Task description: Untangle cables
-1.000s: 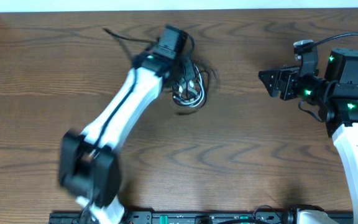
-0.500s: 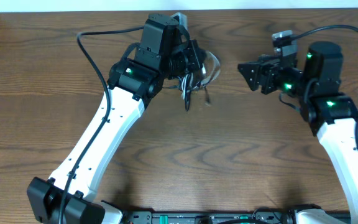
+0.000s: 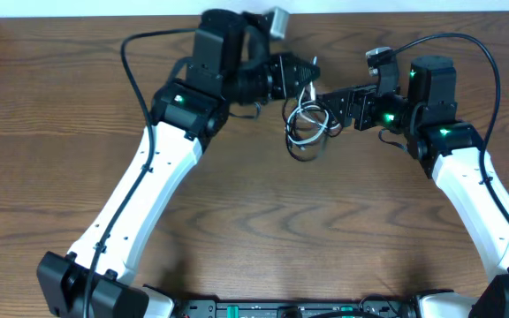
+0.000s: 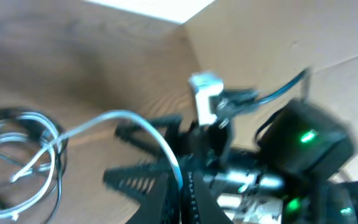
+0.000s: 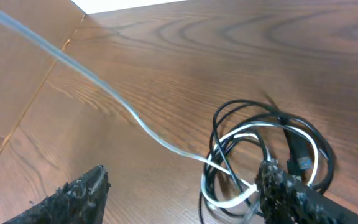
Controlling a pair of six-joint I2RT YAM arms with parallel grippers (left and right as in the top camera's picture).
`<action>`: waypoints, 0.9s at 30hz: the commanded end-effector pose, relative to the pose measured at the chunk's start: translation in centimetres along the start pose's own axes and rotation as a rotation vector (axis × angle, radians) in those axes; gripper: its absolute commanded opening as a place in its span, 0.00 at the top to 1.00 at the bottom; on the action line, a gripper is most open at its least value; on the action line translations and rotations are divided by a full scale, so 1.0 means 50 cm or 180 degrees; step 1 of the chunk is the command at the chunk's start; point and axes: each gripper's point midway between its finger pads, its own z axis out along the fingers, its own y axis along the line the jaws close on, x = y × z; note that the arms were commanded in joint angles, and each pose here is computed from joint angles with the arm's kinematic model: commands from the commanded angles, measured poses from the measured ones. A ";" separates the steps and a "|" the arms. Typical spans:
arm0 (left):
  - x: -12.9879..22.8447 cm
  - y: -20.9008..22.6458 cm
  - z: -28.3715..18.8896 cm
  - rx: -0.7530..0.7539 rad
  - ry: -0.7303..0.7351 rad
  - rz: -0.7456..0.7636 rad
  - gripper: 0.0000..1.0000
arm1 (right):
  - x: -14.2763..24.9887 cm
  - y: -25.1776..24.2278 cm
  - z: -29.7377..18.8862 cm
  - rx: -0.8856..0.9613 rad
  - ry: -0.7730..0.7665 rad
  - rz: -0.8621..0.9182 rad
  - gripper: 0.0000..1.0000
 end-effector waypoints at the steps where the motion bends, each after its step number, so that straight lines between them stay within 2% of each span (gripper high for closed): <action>1: -0.041 -0.041 -0.038 0.0363 -0.0092 -0.0199 0.93 | -0.010 0.004 0.004 0.0007 -0.0025 -0.0010 0.26; 7: -0.113 -0.129 -0.099 0.1083 -0.0307 -0.0096 0.92 | 0.011 -0.016 0.028 0.0029 0.0093 0.0071 0.27; 15: -0.149 -0.211 -0.146 0.1567 -0.0519 0.0126 0.92 | 0.023 -0.033 0.048 0.0045 0.0155 0.0054 0.26; 21: -0.172 -0.220 -0.157 0.1576 -0.0748 0.0149 0.93 | 0.025 -0.030 0.064 0.0007 0.0158 0.0013 0.28; 25: -0.176 -0.204 -0.150 0.1466 -0.0803 0.0171 0.92 | 0.041 -0.010 0.093 -0.0081 0.0220 -0.0101 0.37; 27: -0.175 -0.172 -0.134 0.1253 -0.0821 0.0172 0.93 | 0.048 -0.008 0.110 -0.0069 0.0238 -0.0124 0.43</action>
